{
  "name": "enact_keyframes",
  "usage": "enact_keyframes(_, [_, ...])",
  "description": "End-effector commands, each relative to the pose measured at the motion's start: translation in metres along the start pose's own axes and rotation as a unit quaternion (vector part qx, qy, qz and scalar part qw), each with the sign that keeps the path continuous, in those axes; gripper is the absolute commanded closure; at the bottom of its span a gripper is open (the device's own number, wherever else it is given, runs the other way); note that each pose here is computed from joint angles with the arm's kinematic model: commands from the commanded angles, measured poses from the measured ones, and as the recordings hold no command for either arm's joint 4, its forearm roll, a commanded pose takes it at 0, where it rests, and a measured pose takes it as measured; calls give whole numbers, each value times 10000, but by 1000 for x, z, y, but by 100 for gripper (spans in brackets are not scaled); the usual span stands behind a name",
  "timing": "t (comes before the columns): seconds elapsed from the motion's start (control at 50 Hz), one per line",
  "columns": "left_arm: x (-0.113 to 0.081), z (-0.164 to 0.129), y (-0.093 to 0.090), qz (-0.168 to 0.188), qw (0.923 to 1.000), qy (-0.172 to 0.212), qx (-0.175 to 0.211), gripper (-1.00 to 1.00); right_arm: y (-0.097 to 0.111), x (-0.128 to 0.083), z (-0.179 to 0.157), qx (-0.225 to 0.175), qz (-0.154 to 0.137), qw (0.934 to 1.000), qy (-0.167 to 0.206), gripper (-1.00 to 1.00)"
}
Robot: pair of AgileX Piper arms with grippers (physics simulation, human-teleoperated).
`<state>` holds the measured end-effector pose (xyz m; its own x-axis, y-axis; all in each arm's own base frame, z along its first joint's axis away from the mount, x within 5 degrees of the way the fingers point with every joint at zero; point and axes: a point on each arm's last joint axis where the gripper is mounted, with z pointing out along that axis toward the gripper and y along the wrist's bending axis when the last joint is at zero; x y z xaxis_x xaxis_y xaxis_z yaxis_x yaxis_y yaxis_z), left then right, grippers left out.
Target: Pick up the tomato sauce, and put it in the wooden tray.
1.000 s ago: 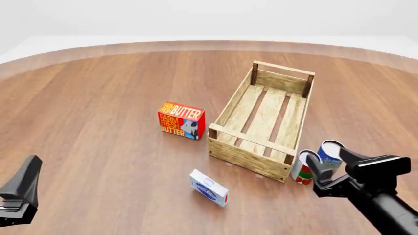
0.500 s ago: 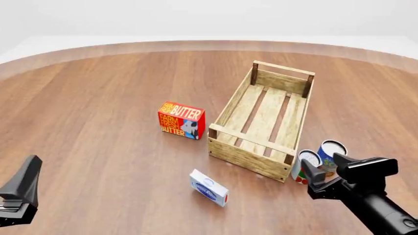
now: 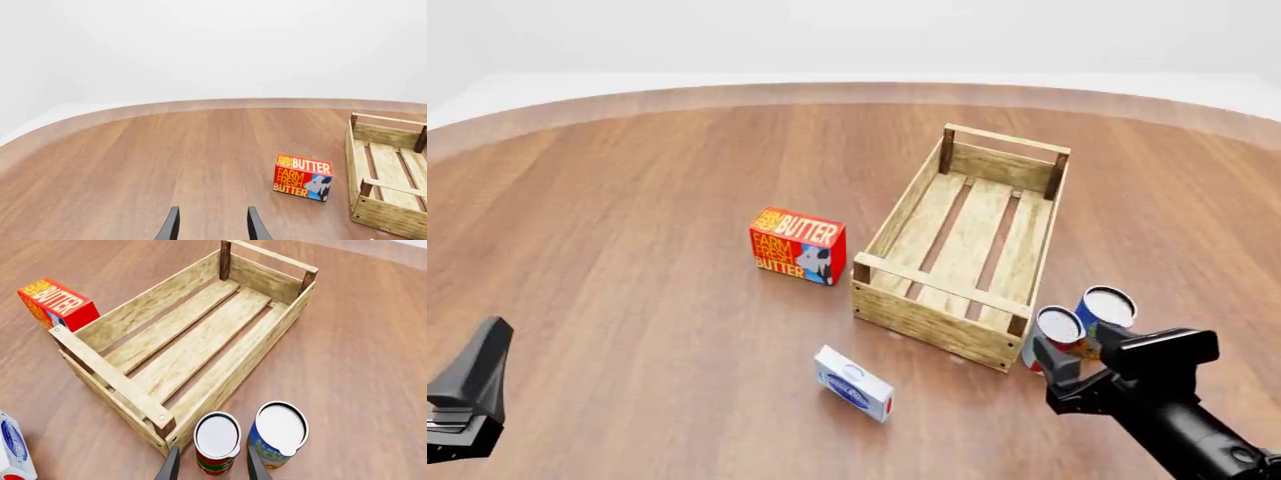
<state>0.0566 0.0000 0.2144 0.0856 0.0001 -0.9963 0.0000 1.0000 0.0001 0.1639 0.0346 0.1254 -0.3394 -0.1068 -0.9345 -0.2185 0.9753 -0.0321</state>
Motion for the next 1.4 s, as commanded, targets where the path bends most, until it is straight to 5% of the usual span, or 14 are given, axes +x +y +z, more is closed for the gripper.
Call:
enact_keyframes(0.02, [0,0,0,0,10000,0,0,-100,1,3,2,-13,-3,10000,54,-100])
enact_keyframes(1.24, [0,0,0,1,10000,-1,0,-100,2,20,35,-39,-21,9992,402,-100])
enact_keyframes(1.26, [0,0,0,-1,10000,0,0,-100,2,20,36,-46,-33,9992,406,100])
enact_keyframes(1.4, [0,0,0,0,10000,-1,-1,-100,3,18,33,-77,-46,9993,359,100])
